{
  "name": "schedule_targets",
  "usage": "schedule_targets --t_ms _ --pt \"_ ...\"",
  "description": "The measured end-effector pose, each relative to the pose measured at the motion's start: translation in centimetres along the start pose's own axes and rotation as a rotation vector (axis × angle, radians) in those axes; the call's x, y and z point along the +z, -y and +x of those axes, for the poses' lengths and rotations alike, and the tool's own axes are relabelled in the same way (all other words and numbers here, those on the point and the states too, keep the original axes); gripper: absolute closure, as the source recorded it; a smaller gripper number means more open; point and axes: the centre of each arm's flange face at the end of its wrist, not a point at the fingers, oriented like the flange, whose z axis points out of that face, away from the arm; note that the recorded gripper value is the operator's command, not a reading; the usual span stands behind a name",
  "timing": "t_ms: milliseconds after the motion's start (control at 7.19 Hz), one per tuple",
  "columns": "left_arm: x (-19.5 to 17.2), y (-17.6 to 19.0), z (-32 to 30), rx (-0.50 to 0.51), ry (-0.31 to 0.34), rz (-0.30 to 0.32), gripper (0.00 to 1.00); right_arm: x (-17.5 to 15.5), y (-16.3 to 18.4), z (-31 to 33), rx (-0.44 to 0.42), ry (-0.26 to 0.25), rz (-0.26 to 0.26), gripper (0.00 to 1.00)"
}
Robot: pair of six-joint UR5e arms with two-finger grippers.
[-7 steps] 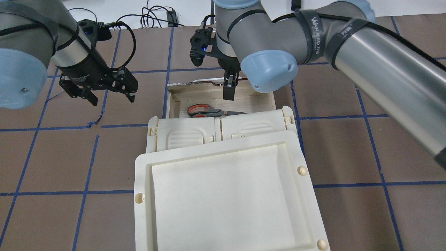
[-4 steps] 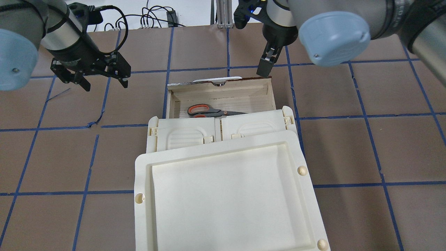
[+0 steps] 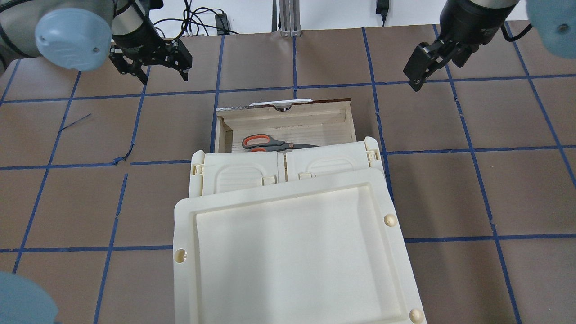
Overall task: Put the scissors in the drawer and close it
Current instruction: 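Raise the right gripper out of the drawer and withdraw it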
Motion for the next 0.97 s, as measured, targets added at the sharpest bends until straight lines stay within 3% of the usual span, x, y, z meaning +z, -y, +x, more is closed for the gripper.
schedule_targets --t_ms 417,695,974 --pt "5.4 2.2 1.8 -0.053 -0.142 -0.015 0.0 -0.9 -1.9 1.2 0.337 -0.005 -0.045 0.0" --pt "7.3 1.0 2.6 -0.061 -0.165 -0.085 0.0 -2.1 -1.8 -0.7 0.476 0.051 -0.026 0.0" --pt "8.2 0.2 2.9 -0.065 -0.167 -0.129 0.0 -2.5 -1.2 -2.4 0.526 0.065 -0.026 0.0"
